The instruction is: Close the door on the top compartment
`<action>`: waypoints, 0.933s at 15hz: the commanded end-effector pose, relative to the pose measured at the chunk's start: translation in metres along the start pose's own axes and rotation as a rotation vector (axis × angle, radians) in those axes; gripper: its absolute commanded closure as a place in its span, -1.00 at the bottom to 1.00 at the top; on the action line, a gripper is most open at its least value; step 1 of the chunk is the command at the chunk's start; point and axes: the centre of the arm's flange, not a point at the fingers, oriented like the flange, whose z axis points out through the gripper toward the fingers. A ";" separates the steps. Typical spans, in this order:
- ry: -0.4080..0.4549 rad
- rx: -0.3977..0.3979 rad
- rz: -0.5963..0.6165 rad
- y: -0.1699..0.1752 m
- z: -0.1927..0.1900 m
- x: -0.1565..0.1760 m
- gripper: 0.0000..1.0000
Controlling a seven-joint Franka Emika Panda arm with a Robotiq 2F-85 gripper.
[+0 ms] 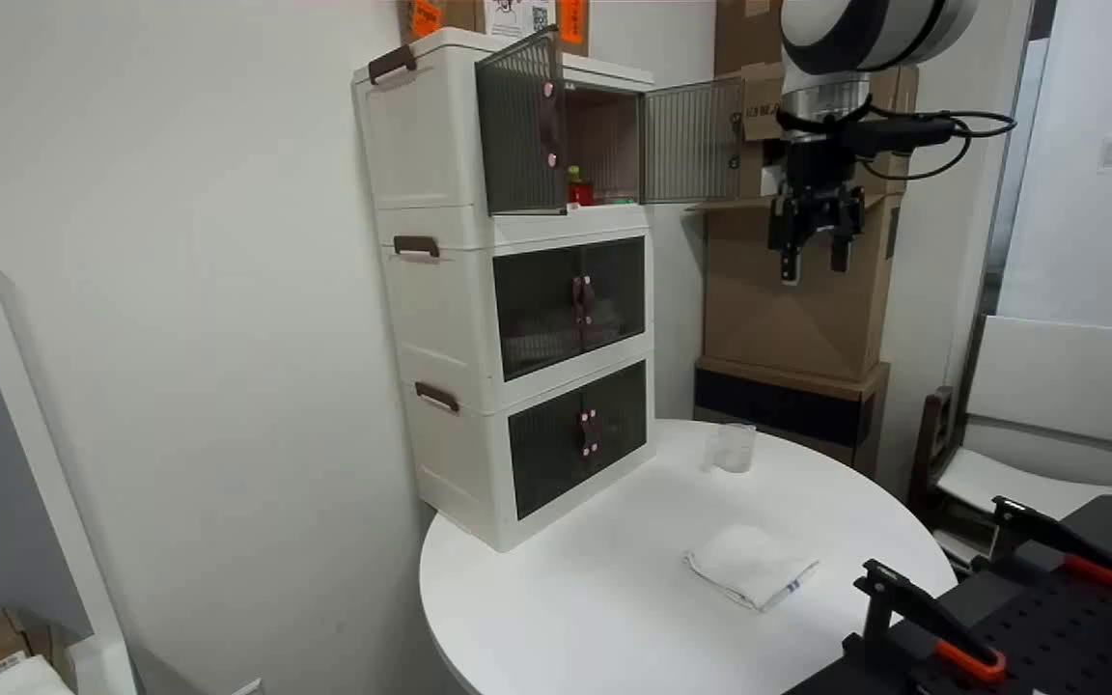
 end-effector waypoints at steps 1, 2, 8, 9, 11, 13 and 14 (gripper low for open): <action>0.000 0.000 0.000 0.000 0.000 0.000 -1.00; 0.000 0.000 0.000 0.000 0.000 0.000 -1.00; 0.040 0.000 -0.023 -0.004 -0.013 0.005 -1.00; 0.066 -0.021 -0.032 -0.007 -0.024 0.007 -1.00; 0.154 -0.017 -0.082 -0.016 -0.062 0.024 -1.00; 0.237 0.002 -0.096 -0.026 -0.119 0.046 -1.00; 0.282 0.007 -0.102 -0.030 -0.143 0.054 -1.00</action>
